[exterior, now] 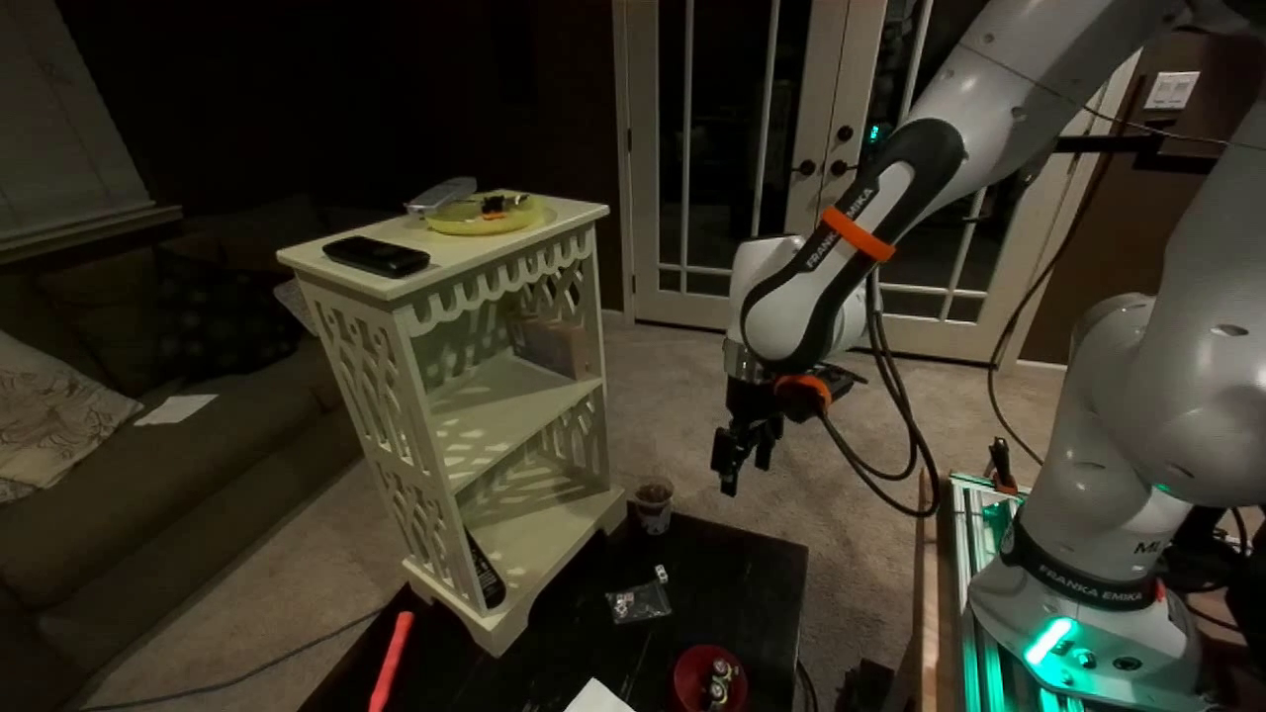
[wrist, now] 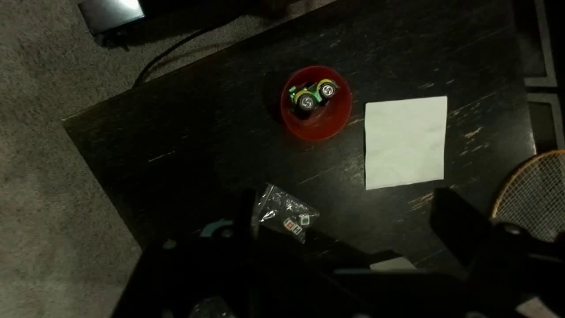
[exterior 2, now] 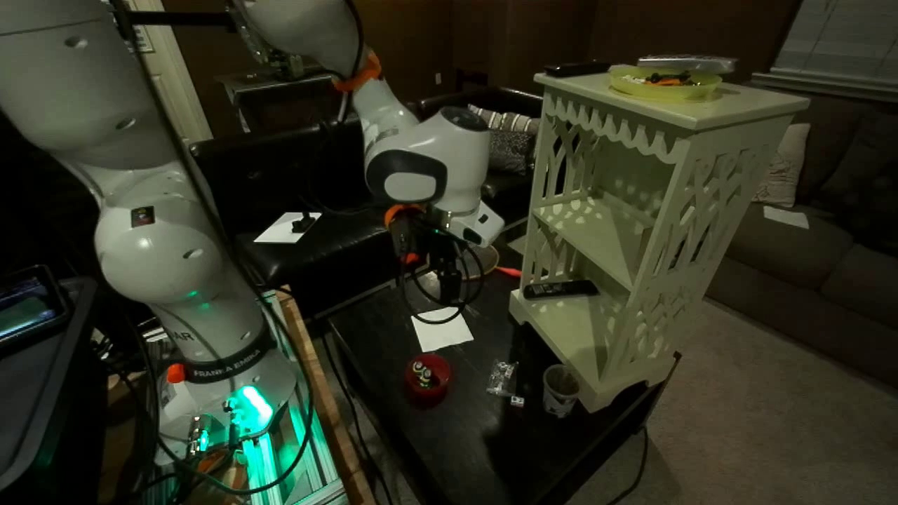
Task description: Put the red bowl in the middle shelf
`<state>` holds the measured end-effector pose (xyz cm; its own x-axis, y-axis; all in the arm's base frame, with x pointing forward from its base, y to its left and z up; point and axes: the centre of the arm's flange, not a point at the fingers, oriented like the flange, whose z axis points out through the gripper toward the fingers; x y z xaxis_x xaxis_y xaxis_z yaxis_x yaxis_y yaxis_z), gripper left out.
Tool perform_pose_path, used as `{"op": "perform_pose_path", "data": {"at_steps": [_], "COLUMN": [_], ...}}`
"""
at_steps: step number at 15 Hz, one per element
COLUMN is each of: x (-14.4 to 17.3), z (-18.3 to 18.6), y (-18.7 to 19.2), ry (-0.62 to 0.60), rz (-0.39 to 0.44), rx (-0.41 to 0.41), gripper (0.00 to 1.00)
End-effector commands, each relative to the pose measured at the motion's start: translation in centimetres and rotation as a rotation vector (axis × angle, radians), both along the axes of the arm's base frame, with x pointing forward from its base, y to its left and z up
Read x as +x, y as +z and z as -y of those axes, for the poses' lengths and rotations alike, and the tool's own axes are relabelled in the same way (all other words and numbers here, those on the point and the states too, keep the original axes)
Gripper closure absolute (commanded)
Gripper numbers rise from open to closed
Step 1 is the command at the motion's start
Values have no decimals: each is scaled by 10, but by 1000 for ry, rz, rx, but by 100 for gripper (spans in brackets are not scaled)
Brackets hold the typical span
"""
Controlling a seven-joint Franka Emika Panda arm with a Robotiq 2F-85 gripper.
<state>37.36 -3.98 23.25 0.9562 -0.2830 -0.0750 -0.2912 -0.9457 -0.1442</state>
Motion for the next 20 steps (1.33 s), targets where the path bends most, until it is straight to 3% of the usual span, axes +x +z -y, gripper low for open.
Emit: {"op": "perform_pose_path", "data": {"at_steps": [1, 2, 3, 5, 8, 11, 14, 17, 20], "x": [-17, -24, -6, -16, -16, 17, 23, 31, 44], "z": [-54, -69, -47, -68, -69, -90, -112, -123, -120], "y": [-77, -93, -50, -77, -84, -148, -191, -239, -293], "ry": [107, 168, 104, 155, 166, 216, 283, 405, 547], "rz": [-20, -63, -34, -78, -88, -86, -101, -113, -139], "rx": [5, -6, -1, -8, -10, 0, 28, -48, -178], "gripper": [0, 0, 0, 0, 0, 0, 0, 0, 0]}}
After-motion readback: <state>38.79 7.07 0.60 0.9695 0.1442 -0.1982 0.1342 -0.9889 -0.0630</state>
